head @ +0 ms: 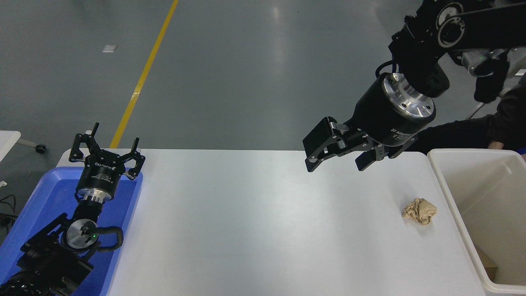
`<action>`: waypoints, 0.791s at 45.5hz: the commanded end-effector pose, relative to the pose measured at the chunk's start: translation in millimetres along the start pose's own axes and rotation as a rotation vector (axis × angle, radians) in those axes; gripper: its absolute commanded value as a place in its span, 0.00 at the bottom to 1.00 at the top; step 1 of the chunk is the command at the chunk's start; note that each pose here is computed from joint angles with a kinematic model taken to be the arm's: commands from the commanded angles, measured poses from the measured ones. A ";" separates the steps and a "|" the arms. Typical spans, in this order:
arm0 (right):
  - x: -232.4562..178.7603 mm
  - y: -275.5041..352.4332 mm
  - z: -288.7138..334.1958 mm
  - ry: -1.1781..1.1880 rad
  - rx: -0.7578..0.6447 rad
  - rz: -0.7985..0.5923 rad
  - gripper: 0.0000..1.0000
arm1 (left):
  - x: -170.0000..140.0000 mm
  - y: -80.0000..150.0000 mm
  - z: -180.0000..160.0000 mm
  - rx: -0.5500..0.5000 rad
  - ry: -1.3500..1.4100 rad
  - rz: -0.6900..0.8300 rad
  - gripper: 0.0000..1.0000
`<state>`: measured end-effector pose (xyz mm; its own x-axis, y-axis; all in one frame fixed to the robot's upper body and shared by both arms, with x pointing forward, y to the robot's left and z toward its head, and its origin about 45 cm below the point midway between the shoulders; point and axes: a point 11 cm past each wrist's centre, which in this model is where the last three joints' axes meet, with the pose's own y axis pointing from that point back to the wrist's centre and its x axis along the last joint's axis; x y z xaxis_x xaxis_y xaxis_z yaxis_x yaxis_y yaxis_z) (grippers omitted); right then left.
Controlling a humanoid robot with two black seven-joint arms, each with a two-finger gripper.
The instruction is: Pick up paper ball place in dustbin
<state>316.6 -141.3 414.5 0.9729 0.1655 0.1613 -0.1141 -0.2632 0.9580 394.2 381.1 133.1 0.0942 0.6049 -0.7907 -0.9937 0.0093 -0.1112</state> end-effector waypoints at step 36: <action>37.9 -92.2 177.6 -0.058 -0.268 0.214 1.00 | -0.2 -0.1 -0.3 -0.002 0.002 0.000 1.00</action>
<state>375.8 -212.1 334.9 0.9534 0.0880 0.2886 -0.2761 -0.1317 0.9521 393.8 381.4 132.8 0.0928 0.6039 -0.7916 -0.9937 0.0064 -0.1117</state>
